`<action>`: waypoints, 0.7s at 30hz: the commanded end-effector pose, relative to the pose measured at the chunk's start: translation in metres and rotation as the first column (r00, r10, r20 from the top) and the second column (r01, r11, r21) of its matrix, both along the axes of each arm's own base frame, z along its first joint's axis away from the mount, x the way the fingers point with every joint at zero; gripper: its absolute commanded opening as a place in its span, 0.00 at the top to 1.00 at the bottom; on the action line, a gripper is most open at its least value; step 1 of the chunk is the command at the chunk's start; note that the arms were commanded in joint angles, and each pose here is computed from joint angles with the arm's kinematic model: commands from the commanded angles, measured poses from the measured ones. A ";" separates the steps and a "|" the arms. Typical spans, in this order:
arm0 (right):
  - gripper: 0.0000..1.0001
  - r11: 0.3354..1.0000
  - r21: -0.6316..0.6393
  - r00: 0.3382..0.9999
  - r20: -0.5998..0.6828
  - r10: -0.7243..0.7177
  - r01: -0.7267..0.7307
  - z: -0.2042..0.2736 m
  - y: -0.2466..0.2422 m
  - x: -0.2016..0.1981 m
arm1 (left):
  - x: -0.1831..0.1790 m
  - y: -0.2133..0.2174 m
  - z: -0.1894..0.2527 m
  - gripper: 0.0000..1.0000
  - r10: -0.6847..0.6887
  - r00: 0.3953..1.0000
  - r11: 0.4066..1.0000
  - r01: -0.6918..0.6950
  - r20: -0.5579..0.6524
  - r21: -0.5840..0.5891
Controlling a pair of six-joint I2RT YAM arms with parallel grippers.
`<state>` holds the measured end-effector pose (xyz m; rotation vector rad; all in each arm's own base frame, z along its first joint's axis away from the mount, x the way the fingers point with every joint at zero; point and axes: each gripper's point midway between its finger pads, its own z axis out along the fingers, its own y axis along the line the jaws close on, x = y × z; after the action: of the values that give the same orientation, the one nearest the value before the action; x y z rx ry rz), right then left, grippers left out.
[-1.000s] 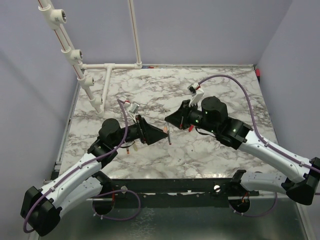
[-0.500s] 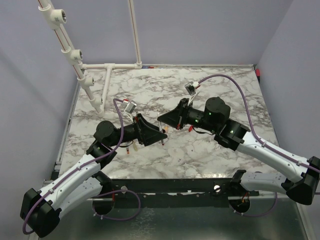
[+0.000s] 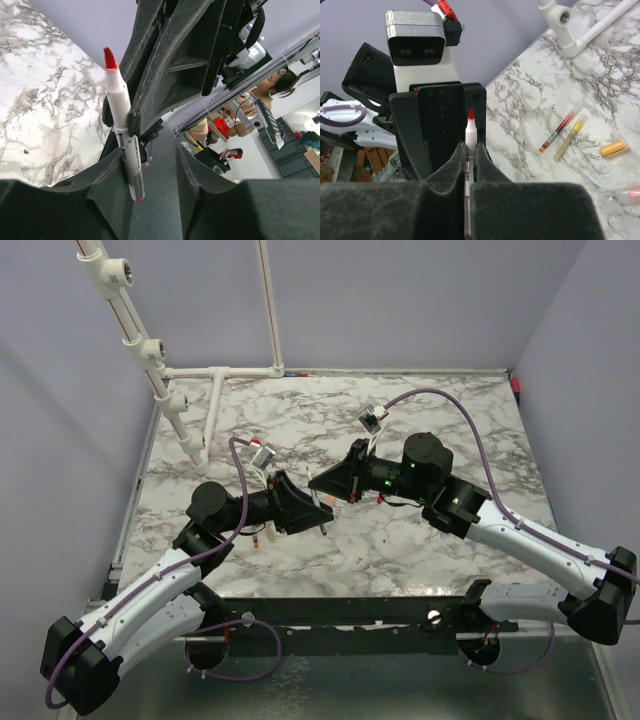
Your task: Insert the pens into the pen caps
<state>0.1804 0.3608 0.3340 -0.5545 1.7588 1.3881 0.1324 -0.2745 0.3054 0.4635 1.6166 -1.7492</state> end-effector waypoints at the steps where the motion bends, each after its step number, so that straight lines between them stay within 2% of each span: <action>1: 0.99 1.000 0.011 0.999 0.044 0.025 -0.025 0.010 -0.002 -0.004 | -0.009 0.000 -0.001 0.60 -0.051 0.998 0.999 0.051 0.030 0.001; 5: 0.99 0.999 0.016 0.998 0.049 0.032 -0.032 0.011 -0.002 -0.005 | -0.009 -0.001 -0.005 0.66 -0.052 0.999 0.999 0.052 0.017 0.008; 9: 0.99 0.999 0.017 0.998 0.050 0.040 -0.041 0.010 -0.001 -0.006 | -0.008 -0.001 -0.003 0.93 -0.048 0.999 0.999 0.048 0.012 0.002; 11: 0.99 0.999 0.014 0.998 0.050 0.043 -0.044 0.010 -0.001 -0.007 | -0.009 0.000 -0.001 1.00 -0.048 0.999 0.999 0.048 0.016 -0.001; 21: 0.99 0.999 -0.037 0.997 0.074 -0.006 0.009 0.013 -0.013 -0.003 | 0.001 0.000 -0.014 1.00 0.007 1.000 0.999 -0.007 0.007 0.052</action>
<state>0.1764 0.3597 0.3338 -0.6061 1.7501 1.3769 0.1316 -0.2755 0.2976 0.4744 1.6452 -1.7478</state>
